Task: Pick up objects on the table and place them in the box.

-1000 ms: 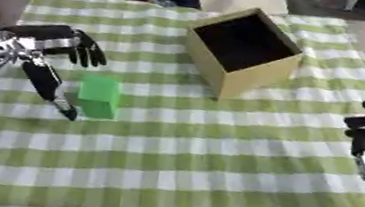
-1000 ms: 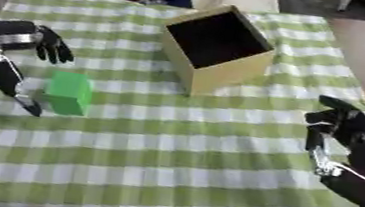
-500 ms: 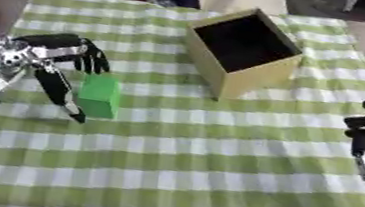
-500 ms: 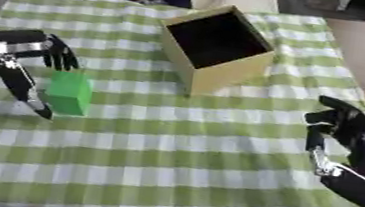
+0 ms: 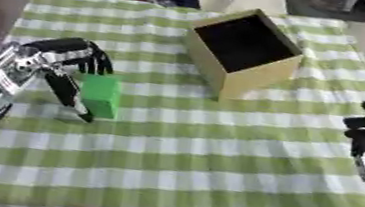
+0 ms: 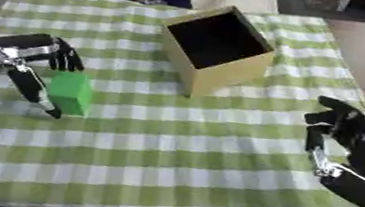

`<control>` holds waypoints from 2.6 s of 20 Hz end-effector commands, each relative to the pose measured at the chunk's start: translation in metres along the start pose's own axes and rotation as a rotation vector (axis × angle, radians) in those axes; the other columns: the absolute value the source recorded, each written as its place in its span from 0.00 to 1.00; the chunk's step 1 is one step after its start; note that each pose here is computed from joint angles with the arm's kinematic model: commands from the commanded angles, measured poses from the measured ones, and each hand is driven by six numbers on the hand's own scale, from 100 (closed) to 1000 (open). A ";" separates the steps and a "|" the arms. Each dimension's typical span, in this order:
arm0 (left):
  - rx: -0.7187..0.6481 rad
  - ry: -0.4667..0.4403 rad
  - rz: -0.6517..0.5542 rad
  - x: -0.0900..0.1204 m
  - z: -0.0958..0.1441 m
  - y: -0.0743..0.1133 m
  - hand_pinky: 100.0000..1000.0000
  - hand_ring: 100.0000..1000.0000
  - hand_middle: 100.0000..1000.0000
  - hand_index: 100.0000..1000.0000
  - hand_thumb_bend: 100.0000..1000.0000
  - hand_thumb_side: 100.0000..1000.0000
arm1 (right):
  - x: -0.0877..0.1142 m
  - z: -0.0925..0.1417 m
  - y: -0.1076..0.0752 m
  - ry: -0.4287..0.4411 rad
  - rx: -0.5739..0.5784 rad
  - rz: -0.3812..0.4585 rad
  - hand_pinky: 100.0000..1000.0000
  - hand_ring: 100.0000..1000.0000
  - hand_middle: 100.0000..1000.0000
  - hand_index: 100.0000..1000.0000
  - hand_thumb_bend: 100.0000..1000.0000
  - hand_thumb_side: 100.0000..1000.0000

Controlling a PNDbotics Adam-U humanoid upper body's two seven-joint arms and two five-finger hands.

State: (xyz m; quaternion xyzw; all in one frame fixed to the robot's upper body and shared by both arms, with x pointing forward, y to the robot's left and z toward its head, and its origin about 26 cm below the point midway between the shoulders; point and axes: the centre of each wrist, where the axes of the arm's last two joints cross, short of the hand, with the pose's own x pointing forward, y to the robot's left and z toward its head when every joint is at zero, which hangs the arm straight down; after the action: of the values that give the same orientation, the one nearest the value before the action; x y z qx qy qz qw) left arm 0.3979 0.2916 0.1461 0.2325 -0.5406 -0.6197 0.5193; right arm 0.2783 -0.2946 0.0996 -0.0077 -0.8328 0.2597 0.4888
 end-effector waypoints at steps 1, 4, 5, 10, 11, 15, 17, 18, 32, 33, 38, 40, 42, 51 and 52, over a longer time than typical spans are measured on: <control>0.028 0.013 -0.018 -0.001 0.000 0.009 0.59 0.55 0.51 0.69 0.86 0.00 | 0.005 -0.001 -0.005 -0.017 0.008 0.019 0.68 0.75 0.57 0.87 0.00 0.13; 0.023 0.026 -0.018 -0.004 -0.002 0.007 0.57 0.50 0.46 0.66 0.84 0.00 | 0.005 -0.001 -0.005 -0.017 0.008 0.019 0.68 0.75 0.57 0.87 0.00 0.13; 0.028 0.032 -0.016 -0.005 -0.002 0.007 0.56 0.48 0.44 0.64 0.83 0.00 | 0.005 -0.001 -0.005 -0.017 0.008 0.019 0.68 0.75 0.57 0.87 0.00 0.13; 0.095 0.051 0.004 -0.005 -0.001 0.009 0.50 0.37 0.29 0.51 0.70 0.00 | 0.004 -0.001 -0.005 -0.015 0.007 0.019 0.68 0.75 0.57 0.87 0.00 0.13; 0.111 0.052 0.009 -0.005 0.000 0.010 0.48 0.34 0.27 0.49 0.68 0.00 | 0.004 -0.001 -0.005 -0.015 0.007 0.019 0.68 0.75 0.57 0.87 0.00 0.13; 0.181 0.043 0.017 0.001 0.003 0.019 0.47 0.31 0.23 0.46 0.65 0.00 | 0.004 -0.001 -0.005 -0.013 0.007 0.018 0.68 0.75 0.57 0.87 0.00 0.14; 0.216 0.024 0.019 0.007 0.005 0.028 0.46 0.30 0.22 0.46 0.65 0.00 | 0.004 -0.001 -0.005 -0.012 0.008 0.017 0.68 0.75 0.57 0.87 0.00 0.14; 0.233 0.011 0.019 0.011 0.006 0.033 0.46 0.30 0.21 0.46 0.59 0.00 | 0.004 -0.001 -0.005 -0.011 0.008 0.016 0.68 0.75 0.57 0.87 0.00 0.14; 0.427 -0.150 -0.036 0.091 -0.038 0.094 0.46 0.31 0.22 0.46 0.65 0.00 | 0.005 -0.006 0.003 -0.029 0.055 -0.015 0.68 0.75 0.57 0.87 0.00 0.14; 0.439 -0.153 -0.033 0.095 -0.045 0.094 0.46 0.31 0.22 0.47 0.65 0.00 | 0.005 -0.007 0.004 -0.033 0.062 -0.018 0.68 0.75 0.57 0.87 0.00 0.14; 0.501 -0.148 -0.011 0.115 -0.082 0.088 0.47 0.31 0.22 0.47 0.66 0.00 | 0.008 -0.013 0.009 -0.057 0.099 -0.037 0.68 0.75 0.57 0.87 0.00 0.14; 0.526 -0.138 0.003 0.121 -0.096 0.083 0.47 0.32 0.22 0.47 0.66 0.00 | 0.009 -0.016 0.011 -0.066 0.115 -0.044 0.68 0.75 0.57 0.87 0.00 0.14; 0.554 -0.122 0.015 0.125 -0.107 0.077 0.48 0.32 0.23 0.48 0.66 0.00 | 0.010 -0.018 0.013 -0.073 0.128 -0.050 0.68 0.75 0.57 0.87 0.00 0.14; 0.648 -0.042 0.052 0.124 -0.129 0.052 0.62 0.63 0.59 0.76 0.98 0.15 | 0.010 -0.022 0.018 -0.083 0.158 -0.062 0.68 0.75 0.57 0.87 0.00 0.15; 0.648 -0.040 0.049 0.123 -0.130 0.051 0.65 0.68 0.65 0.79 1.00 0.17 | 0.010 -0.022 0.018 -0.082 0.158 -0.062 0.68 0.75 0.57 0.87 0.00 0.15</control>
State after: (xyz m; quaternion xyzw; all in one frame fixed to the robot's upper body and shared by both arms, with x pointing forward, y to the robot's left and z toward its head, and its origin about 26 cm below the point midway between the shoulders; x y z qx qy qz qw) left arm 0.4825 0.1334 0.1729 0.3502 -0.7159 -0.4177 0.4364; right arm 0.2859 -0.2675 0.1037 0.0663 -0.8255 0.3053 0.4700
